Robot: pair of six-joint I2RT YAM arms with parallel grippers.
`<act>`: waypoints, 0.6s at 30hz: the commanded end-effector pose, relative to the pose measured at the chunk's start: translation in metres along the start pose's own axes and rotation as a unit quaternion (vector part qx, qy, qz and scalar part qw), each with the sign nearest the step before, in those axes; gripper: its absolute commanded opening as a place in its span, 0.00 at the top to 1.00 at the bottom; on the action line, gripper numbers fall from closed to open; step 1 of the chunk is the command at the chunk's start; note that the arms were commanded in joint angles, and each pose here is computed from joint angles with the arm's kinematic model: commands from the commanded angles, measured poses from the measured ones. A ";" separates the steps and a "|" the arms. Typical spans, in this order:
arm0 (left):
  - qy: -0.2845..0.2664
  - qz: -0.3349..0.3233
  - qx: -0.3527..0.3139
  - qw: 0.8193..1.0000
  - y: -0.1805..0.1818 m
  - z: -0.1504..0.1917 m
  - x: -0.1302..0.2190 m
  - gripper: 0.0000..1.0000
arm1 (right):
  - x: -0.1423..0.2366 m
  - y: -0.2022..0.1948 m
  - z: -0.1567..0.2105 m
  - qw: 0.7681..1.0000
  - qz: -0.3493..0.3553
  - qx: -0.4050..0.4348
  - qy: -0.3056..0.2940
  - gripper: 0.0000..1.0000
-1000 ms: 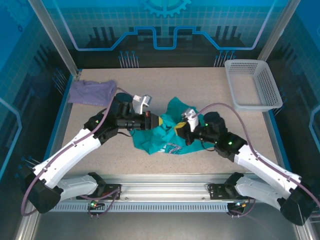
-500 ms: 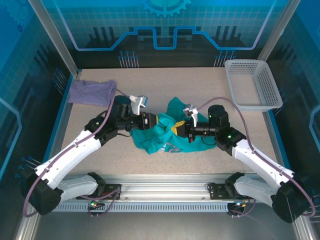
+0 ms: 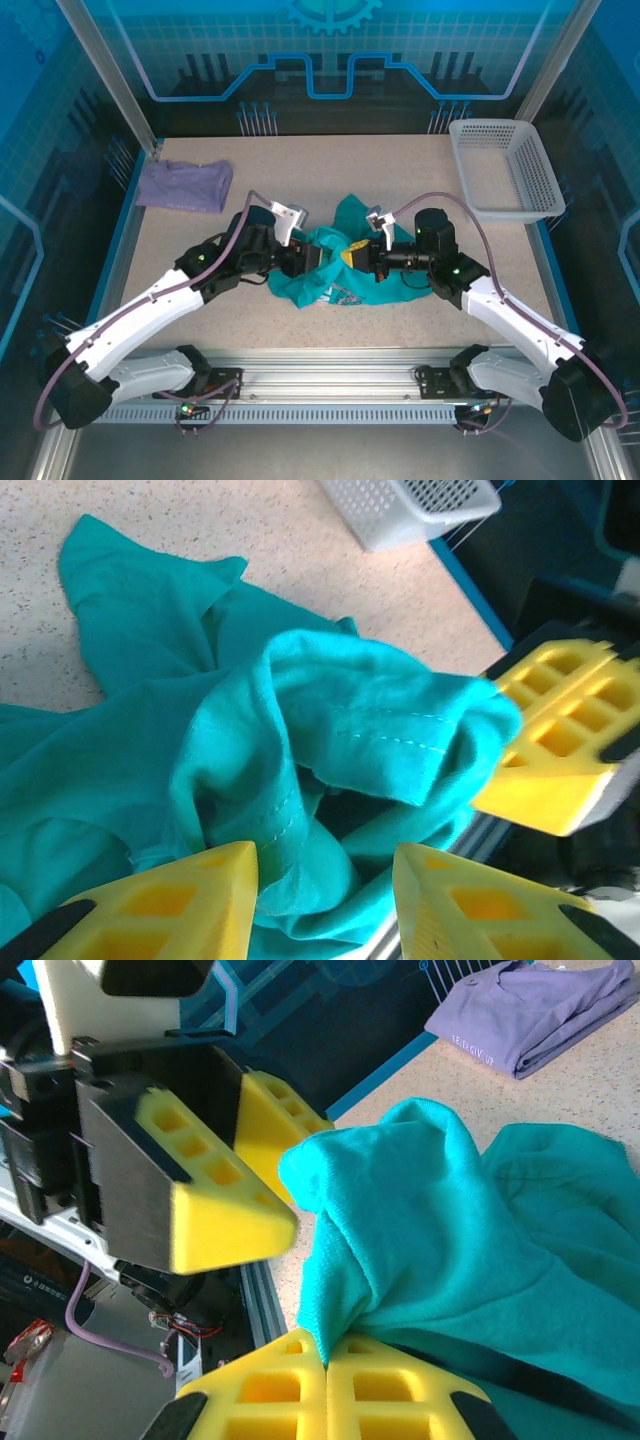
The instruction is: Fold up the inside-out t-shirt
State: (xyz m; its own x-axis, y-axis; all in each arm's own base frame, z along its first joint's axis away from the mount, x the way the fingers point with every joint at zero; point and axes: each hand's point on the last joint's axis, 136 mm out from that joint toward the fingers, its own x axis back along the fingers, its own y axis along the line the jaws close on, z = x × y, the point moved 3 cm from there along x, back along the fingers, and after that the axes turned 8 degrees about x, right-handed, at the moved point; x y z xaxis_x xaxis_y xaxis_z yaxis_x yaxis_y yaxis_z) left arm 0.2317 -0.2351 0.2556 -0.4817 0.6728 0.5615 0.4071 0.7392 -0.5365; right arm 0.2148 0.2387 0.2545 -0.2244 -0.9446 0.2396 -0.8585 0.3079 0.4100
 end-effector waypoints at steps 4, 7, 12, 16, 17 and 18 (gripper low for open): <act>-0.038 -0.038 -0.054 0.997 0.000 -0.026 -0.006 0.70 | 0.004 0.001 -0.015 1.000 0.004 0.016 -0.016 1.00; -0.044 -0.059 -0.065 0.995 0.004 -0.032 -0.011 0.72 | 0.007 0.002 -0.012 1.000 0.007 0.019 -0.013 1.00; -0.030 -0.073 -0.077 0.994 0.010 -0.029 -0.020 0.65 | 0.012 0.001 -0.013 1.000 0.013 0.022 -0.015 1.00; -0.024 -0.067 -0.076 0.995 0.008 -0.029 -0.026 0.65 | 0.011 0.000 -0.013 1.000 0.012 0.020 -0.014 1.00; -0.024 -0.063 -0.076 0.995 0.007 -0.030 -0.027 0.67 | 0.010 0.000 -0.012 1.000 0.011 0.020 -0.014 1.00; -0.023 -0.058 -0.074 0.995 0.006 -0.030 -0.029 0.71 | 0.011 0.000 -0.013 1.000 0.012 0.020 -0.014 1.00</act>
State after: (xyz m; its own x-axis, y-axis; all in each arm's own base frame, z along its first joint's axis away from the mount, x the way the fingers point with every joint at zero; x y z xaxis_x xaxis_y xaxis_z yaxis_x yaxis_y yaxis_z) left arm 0.2663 -0.2412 0.2404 -0.5527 0.5571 0.6198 0.4248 0.8282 -0.3656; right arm 0.2157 0.2326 0.2544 -0.2428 -0.9375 0.2494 -0.8532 0.3287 0.4050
